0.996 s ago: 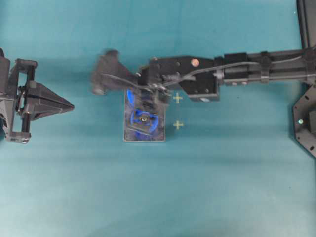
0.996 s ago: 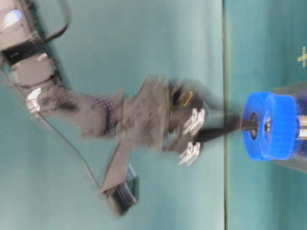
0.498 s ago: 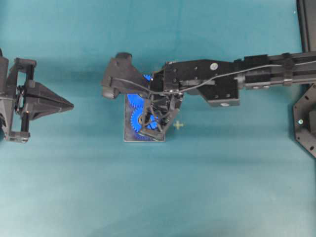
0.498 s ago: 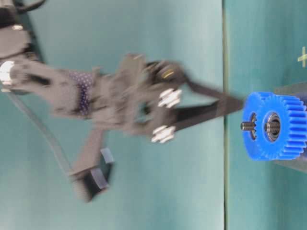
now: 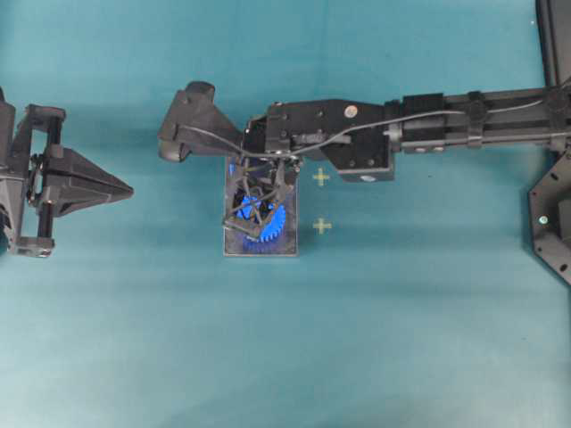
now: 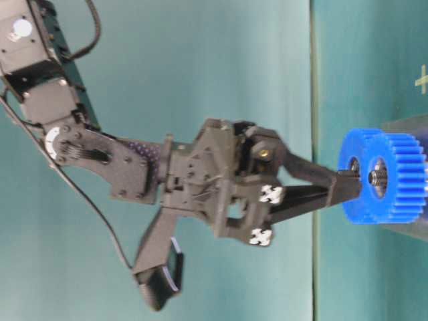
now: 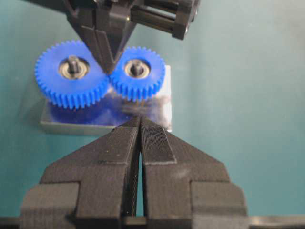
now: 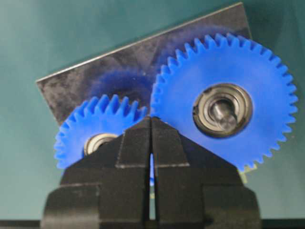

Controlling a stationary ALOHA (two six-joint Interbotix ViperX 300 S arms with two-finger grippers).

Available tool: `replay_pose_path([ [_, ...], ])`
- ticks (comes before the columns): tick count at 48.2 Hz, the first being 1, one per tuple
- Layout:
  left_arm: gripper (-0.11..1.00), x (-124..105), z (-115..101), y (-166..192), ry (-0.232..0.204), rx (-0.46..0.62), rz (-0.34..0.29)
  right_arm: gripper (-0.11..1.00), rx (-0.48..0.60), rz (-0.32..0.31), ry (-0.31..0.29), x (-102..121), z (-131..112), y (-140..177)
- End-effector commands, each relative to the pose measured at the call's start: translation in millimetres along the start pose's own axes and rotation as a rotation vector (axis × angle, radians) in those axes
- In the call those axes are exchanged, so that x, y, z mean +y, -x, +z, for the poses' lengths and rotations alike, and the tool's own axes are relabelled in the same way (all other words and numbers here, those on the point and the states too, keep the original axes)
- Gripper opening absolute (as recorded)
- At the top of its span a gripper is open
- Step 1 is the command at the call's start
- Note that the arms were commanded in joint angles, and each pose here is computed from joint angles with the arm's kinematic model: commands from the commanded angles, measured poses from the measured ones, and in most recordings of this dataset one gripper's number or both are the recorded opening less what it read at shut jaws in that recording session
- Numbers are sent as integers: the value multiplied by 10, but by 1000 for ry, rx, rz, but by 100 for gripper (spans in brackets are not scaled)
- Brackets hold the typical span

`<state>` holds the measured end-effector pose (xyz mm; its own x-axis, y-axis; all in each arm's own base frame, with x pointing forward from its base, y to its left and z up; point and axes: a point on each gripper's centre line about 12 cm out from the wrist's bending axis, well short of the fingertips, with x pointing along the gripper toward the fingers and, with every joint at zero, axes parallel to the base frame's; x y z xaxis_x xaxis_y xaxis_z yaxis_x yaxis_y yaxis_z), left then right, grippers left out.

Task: Fit the small gear onto the shaft.
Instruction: 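Lower the small gear onto the shaft, meshing with the large gear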

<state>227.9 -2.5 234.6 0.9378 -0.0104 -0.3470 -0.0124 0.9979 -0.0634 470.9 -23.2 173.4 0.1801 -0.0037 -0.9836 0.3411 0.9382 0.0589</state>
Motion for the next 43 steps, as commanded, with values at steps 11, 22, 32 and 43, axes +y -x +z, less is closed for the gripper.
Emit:
replay_pose_path([
  [11, 0, -4, 57, 0, 0, -21, -2, -1, 53, 16, 18, 127, -310, 219],
  [22, 0, 0, 49, 0, 1, -18, 0, -1, 8, 42, 10, 232, -405, 534],
  [32, 0, 0, 49, 0, 1, -18, 0, -1, -80, 40, -11, 101, -111, 571],
  [43, 0, 0, 56, 0, 1, -20, 0, -1, -68, 29, 14, 89, 135, 264],
])
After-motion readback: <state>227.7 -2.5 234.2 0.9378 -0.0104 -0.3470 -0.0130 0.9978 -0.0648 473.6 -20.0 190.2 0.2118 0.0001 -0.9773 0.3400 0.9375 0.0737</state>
